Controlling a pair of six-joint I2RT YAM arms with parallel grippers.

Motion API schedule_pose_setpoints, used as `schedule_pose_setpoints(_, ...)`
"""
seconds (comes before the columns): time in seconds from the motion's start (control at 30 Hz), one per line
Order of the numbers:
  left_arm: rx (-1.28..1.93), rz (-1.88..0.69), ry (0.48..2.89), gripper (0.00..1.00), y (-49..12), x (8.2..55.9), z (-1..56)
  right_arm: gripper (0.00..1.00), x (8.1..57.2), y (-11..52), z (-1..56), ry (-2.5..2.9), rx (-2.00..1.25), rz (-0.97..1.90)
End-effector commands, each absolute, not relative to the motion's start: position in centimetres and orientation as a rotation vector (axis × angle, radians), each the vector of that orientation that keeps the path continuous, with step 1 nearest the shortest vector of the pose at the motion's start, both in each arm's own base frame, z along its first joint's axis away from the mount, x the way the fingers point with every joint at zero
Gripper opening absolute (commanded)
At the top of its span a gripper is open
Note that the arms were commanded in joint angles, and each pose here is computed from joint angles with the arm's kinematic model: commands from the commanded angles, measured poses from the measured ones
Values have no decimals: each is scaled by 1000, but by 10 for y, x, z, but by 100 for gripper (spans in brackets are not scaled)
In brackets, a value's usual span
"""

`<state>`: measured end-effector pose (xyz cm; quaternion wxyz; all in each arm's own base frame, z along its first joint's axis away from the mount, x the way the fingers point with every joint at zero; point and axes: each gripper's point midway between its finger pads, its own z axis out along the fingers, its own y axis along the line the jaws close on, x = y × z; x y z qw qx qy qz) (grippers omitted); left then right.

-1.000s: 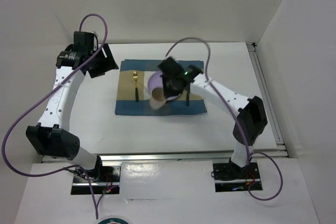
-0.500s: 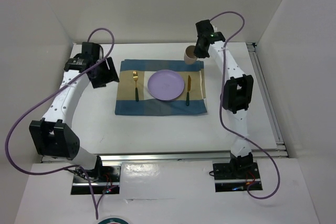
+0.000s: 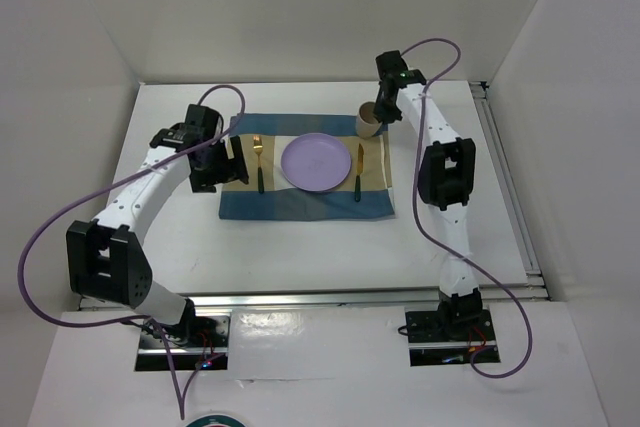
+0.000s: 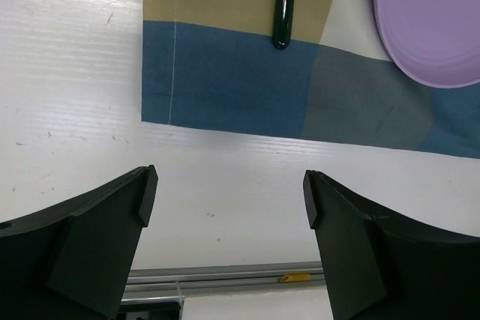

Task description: Set the dinner table for one person

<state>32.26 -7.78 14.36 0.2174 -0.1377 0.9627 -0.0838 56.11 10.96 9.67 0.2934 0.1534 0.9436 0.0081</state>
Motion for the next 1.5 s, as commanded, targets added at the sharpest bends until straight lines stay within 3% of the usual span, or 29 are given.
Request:
schedule_pose_setpoints(0.0, -385, -235, 2580, 98, -82, 337, 166, 0, 578, 108, 103, 2454, 415, 37)
schedule_pose_setpoints(0.07, -385, -235, 2578, 99, -82, 337, 170, 4, 581, 109, 105, 2441, 414, 43)
schedule_pose_setpoints(0.13, -376, -225, 2578, 99, -83, 337, 172, 18, 582, 116, 106, 2437, 400, 62)
schedule_pose_setpoints(0.17, -376, -225, 2578, 99, -83, 337, 172, 43, 582, 115, 111, 2425, 403, 55)
schedule_pose_setpoints(0.27, -376, -225, 2578, 99, -83, 337, 172, 76, 583, 126, 145, 2352, 382, 76)
schedule_pose_setpoints(0.43, -363, -233, 2568, 99, -87, 338, 178, 93, 583, 136, 218, 2218, 366, 204)
schedule_pose_setpoints(0.6, -310, -183, 2530, 99, -82, 358, 197, 100, 557, 115, 313, 2030, 395, 224)
schedule_pose_setpoints(0.7, -297, -147, 2451, 99, -77, 373, 232, 100, 534, 90, 318, 1989, 449, 145)
schedule_pose_setpoints(0.8, -276, -139, 2406, 99, -75, 381, 251, 100, 486, 43, 327, 1932, 587, 85)
schedule_pose_setpoints(0.83, -276, -139, 2406, 99, -75, 381, 251, 100, 460, 30, 354, 1863, 611, 107)
schedule_pose_setpoints(0.87, -270, -158, 2397, 99, -77, 379, 255, 100, 445, 16, 325, 1908, 641, 56)
schedule_pose_setpoints(0.93, -265, -176, 2379, 99, -78, 376, 263, 100, 408, -18, 336, 1850, 705, 25)
schedule_pose_setpoints(1.0, -266, -218, 2347, 99, -82, 373, 271, 100, 377, -42, 296, 1931, 769, -44)
schedule_pose_setpoints(1.2, -265, -261, 2315, 99, -85, 368, 278, 100, 282, -47, 206, 2166, 889, -123)
schedule_pose_setpoints(1.3, -267, -254, 2338, 99, -84, 362, 276, 100, 252, -33, 189, 2187, 929, -49)
schedule_pose_setpoints(1.47, -247, -303, 2322, 99, -89, 352, 281, 100, 249, -11, 205, 2109, 845, 132)
